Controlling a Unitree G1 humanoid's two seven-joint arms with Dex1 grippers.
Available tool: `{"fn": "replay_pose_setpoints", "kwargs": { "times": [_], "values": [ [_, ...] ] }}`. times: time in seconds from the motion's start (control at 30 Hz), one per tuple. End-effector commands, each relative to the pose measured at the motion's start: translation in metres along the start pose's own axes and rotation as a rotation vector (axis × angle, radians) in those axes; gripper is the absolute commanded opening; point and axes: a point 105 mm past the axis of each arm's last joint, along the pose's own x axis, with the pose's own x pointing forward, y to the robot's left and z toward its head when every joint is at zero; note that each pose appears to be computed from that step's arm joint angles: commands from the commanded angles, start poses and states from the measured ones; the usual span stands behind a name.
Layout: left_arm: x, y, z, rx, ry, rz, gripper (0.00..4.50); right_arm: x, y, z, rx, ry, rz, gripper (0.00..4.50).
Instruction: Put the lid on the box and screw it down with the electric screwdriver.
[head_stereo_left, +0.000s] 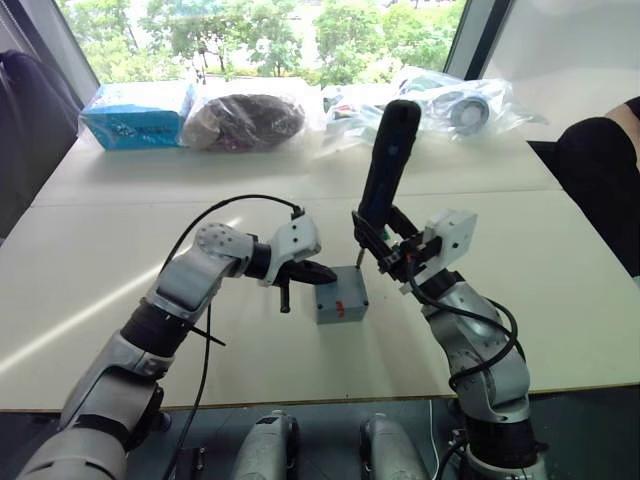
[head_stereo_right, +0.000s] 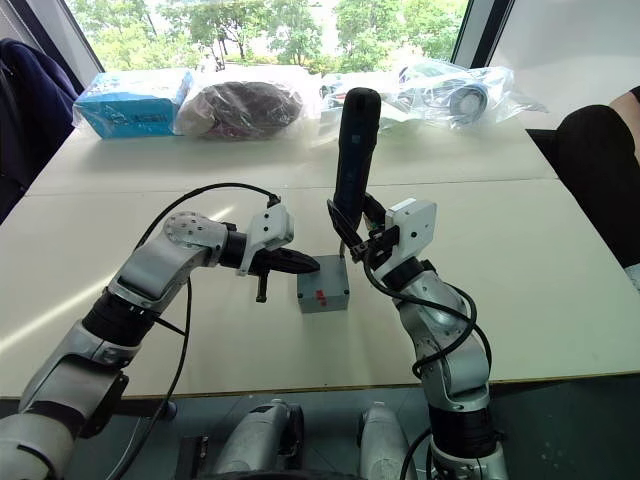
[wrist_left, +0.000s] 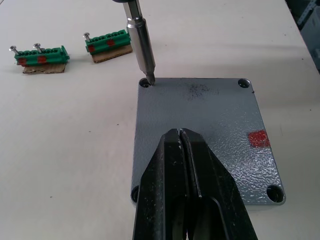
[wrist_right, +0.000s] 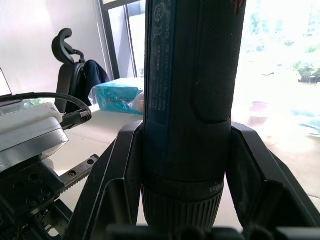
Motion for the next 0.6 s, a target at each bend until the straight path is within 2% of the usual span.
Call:
{"fn": "replay_pose_setpoints", "kwargs": {
  "times": [0.03, 0.27, 0.37, 0.5, 0.6],
  "values": [
    [0.002, -0.003, -0.012, -0.028, 0.038, -0.011, 0.00, 0.000, -0.005, 0.000, -0.016, -0.017, -0.040, 1.77],
    [0.002, -0.004, -0.013, -0.029, 0.040, -0.014, 0.00, -0.002, -0.003, -0.006, -0.014, 0.005, -0.027, 1.77],
    [0.002, -0.004, -0.014, -0.028, 0.043, -0.016, 0.00, -0.005, 0.002, -0.017, 0.001, 0.056, 0.001, 1.77],
    [0.003, -0.005, -0.017, -0.020, 0.052, -0.017, 0.00, -0.018, 0.007, -0.049, 0.002, 0.213, 0.017, 1.77],
    [0.003, -0.005, -0.018, -0.018, 0.053, -0.016, 0.00, -0.022, 0.005, -0.061, 0.000, 0.273, 0.004, 1.77]
  ]
}}
